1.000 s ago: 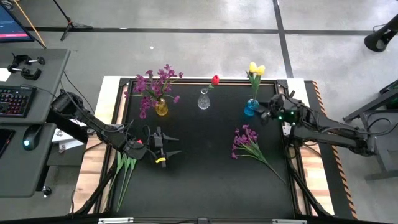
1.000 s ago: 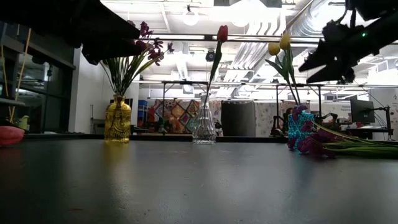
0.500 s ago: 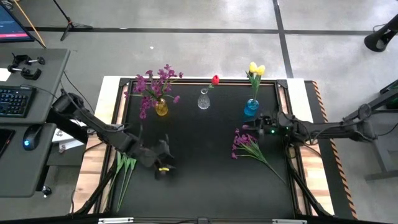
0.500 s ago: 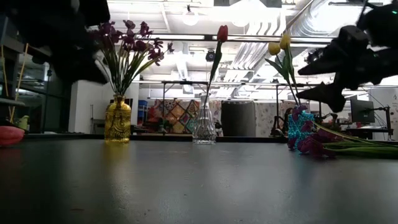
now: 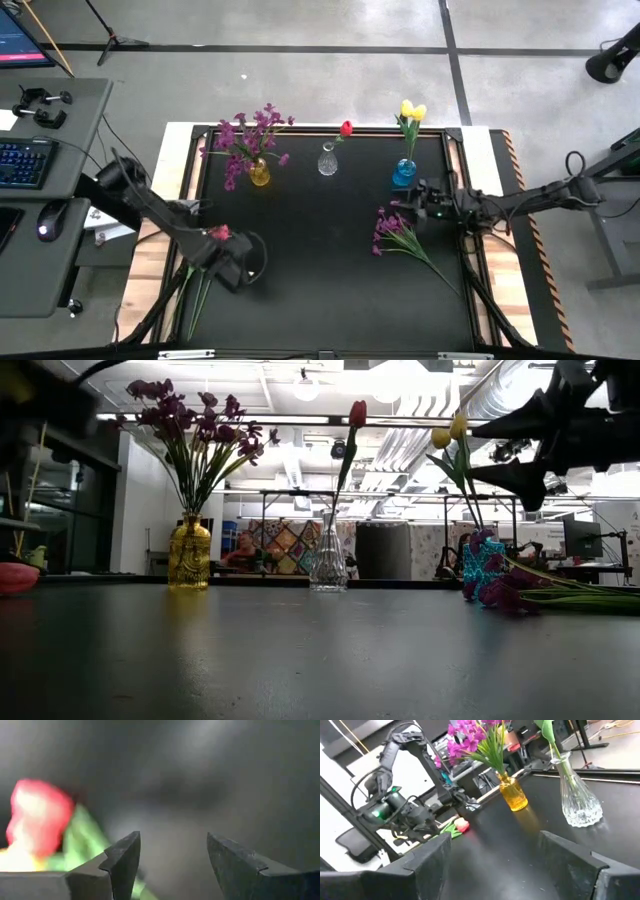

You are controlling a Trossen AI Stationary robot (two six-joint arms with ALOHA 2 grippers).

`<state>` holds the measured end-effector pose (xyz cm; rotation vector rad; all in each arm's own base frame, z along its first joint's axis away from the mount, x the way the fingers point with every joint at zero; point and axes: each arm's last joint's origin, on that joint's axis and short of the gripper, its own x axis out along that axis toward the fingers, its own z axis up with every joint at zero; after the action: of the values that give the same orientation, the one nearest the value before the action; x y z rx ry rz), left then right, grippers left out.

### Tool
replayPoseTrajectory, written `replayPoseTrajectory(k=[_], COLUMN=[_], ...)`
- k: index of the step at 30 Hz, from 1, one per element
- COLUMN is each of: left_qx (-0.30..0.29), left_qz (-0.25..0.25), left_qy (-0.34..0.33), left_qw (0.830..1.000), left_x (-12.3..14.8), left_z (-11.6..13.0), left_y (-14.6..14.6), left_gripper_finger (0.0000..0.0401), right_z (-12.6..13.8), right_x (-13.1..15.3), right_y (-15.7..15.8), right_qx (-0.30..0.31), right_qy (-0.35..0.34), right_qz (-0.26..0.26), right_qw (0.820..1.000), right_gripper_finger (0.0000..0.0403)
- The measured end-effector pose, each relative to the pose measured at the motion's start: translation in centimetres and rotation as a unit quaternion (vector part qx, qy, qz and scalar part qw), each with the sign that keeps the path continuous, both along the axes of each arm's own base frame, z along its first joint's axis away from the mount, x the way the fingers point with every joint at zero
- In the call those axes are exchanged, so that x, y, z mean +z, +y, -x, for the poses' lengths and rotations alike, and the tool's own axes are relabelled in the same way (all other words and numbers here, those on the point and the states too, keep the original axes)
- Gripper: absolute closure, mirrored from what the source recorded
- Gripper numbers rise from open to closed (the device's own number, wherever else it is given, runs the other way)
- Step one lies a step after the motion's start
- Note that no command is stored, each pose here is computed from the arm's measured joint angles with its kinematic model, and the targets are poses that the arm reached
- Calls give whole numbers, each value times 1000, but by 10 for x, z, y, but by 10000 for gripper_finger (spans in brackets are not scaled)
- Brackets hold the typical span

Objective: Sort flowers into vase by color
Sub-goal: Put the right red flower into the transparent flower vase

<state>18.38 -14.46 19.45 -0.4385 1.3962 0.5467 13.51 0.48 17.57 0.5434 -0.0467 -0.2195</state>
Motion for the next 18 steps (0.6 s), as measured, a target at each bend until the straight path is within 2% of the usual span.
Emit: replayPoseTrajectory(k=[3,6,11,18], left_qx=[37,63,99,137], left_qz=[-2,-5,-9,-3], left_qy=[44,57,68,116], left_qw=[998,996,993,984], left_x=[-8,-12,-19,-32], left_z=[15,25,36,53], left_y=[-8,-14,-18,-18], left_gripper_finger=[186,186,186,186], right_z=[-7,-20,-54,-99], right_x=[7,18,33,33], right_y=[3,6,14,24], right_qx=[4,10,21,39], right_qy=[16,29,71,130], right_qz=[17,35,77,133], right_qw=[1000,999,994,982], right_gripper_finger=[116,116,116,116])
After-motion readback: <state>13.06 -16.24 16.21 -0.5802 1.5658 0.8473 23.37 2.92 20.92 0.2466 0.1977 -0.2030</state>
